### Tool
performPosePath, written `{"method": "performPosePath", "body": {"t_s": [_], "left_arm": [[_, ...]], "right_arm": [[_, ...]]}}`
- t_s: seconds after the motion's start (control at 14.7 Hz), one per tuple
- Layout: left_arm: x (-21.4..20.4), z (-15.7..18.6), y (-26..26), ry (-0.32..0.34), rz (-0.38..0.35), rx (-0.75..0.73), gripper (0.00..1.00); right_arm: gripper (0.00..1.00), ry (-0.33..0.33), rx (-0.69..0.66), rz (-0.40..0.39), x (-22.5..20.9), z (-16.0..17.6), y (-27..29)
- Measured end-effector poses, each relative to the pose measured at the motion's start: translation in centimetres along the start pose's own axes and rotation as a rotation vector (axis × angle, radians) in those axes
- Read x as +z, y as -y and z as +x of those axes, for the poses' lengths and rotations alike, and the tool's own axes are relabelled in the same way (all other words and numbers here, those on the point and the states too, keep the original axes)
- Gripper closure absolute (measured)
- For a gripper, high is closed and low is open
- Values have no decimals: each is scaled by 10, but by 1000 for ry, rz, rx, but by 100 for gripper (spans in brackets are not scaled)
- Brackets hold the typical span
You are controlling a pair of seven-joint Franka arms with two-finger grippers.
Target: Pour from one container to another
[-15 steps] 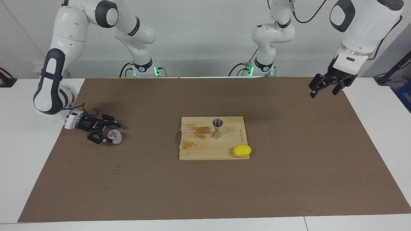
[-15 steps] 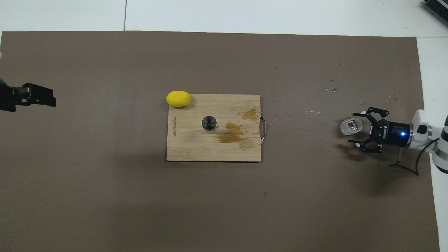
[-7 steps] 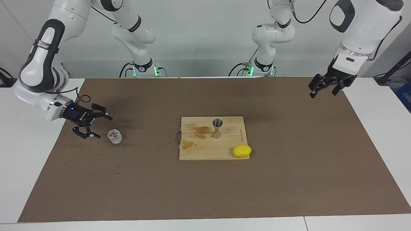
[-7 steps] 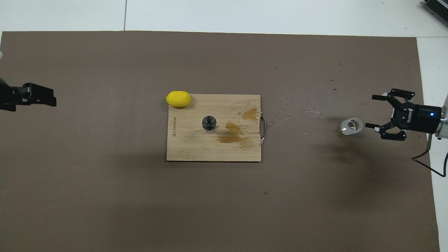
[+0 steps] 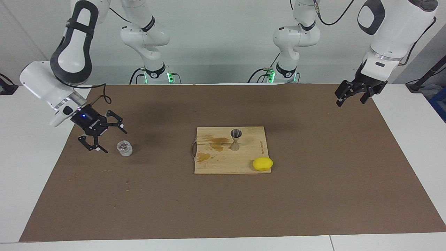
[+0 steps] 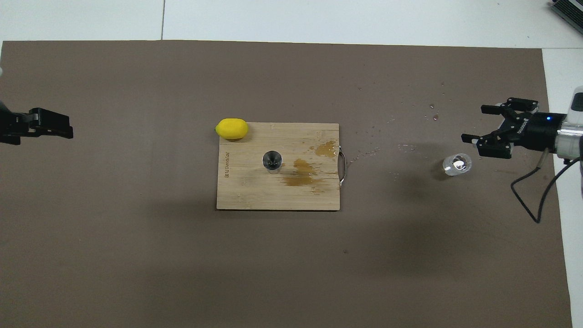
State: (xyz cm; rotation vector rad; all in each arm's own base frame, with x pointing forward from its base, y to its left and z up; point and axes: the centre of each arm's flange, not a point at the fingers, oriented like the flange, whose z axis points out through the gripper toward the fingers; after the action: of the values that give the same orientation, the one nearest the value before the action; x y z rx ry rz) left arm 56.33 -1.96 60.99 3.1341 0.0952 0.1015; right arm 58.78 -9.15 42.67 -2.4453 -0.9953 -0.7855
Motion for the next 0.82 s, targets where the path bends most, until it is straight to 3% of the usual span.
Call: {"method": "performPosePath", "body": {"t_s": [0.34,0.54,0.82], "left_arm": [[0,0,0,-1,0,-1,0],[0,0,0,-1,0,-1,0],[0,0,0,-1,0,-2,0]], "right_arm": [[0,192,245,-141,14,37,19],[0,255,431,-252,-2,53,26],[0,345,617,-322,-29,56,40]]}}
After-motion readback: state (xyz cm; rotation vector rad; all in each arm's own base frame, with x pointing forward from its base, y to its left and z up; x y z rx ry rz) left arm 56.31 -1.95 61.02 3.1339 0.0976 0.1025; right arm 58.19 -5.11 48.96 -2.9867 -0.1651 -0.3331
